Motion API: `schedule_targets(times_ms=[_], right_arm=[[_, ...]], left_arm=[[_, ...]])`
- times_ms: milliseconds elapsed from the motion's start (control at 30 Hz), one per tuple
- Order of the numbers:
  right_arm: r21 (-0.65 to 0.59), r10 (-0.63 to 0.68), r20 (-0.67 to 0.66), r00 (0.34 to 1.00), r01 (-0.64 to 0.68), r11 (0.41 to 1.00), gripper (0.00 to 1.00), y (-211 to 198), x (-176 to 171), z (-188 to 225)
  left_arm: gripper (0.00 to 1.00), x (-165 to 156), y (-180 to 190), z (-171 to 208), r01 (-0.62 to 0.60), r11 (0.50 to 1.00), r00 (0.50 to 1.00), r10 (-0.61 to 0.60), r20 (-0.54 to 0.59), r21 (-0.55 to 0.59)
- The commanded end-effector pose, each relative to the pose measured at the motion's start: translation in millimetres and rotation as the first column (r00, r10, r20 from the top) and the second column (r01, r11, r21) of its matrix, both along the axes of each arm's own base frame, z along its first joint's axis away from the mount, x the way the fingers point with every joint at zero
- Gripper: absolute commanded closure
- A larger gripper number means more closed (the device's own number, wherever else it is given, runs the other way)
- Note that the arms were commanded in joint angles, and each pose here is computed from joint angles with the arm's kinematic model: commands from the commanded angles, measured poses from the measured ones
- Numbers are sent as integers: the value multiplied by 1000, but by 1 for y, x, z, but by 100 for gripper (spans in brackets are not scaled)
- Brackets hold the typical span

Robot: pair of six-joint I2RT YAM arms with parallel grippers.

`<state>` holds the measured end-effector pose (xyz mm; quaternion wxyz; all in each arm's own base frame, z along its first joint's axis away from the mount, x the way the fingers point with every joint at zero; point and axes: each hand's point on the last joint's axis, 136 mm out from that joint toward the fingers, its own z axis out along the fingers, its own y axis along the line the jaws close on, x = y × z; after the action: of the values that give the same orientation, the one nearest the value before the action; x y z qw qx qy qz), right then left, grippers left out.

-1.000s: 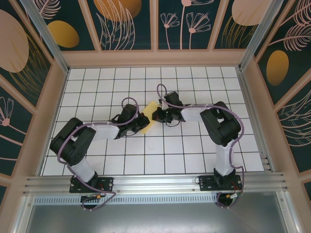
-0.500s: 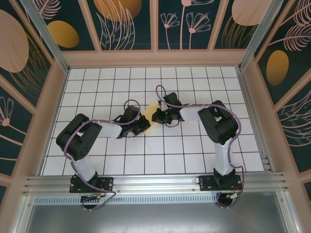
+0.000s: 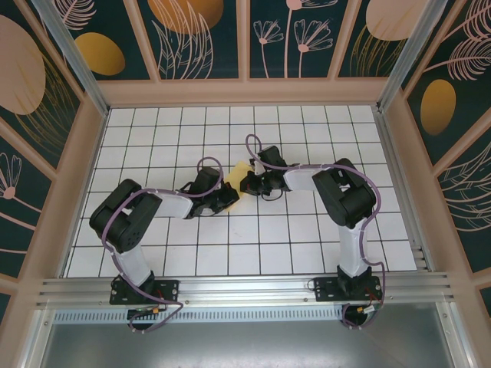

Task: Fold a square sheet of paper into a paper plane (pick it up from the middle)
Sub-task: First fold in half a square sheet of paper at the center of the table.

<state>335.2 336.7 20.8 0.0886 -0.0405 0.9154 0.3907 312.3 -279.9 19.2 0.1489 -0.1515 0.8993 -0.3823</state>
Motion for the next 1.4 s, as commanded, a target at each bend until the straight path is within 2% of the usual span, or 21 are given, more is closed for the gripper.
schedule_targets(times_ms=[0,400,500,800,967,1167,1367], right_arm=[[-27,25,-21,999,-25,999,100,-3,-3,-12],[-57,19,41,999,-16,998,100,-18,15,-19],[-70,-37,53,998,41,997,100,-40,35,-20],[-106,-134,68,989,141,984,100,-83,78,-29],[-67,-120,116,986,128,990,100,-83,92,2],[1,-75,161,984,75,997,100,-64,76,45],[21,4,95,995,-6,1000,100,-34,36,28]], left_arm=[[100,-18,10,-23,12,998,998,-9,-67,58],[100,-58,35,-57,12,989,984,14,-176,149],[100,-64,39,-60,7,988,982,23,-189,157],[100,-68,44,-62,-7,988,982,37,-185,155],[100,-62,41,-58,-10,989,986,34,-163,145],[100,-44,29,-37,-9,993,996,19,-90,115],[100,-26,19,-15,-5,996,1000,6,-11,92]])
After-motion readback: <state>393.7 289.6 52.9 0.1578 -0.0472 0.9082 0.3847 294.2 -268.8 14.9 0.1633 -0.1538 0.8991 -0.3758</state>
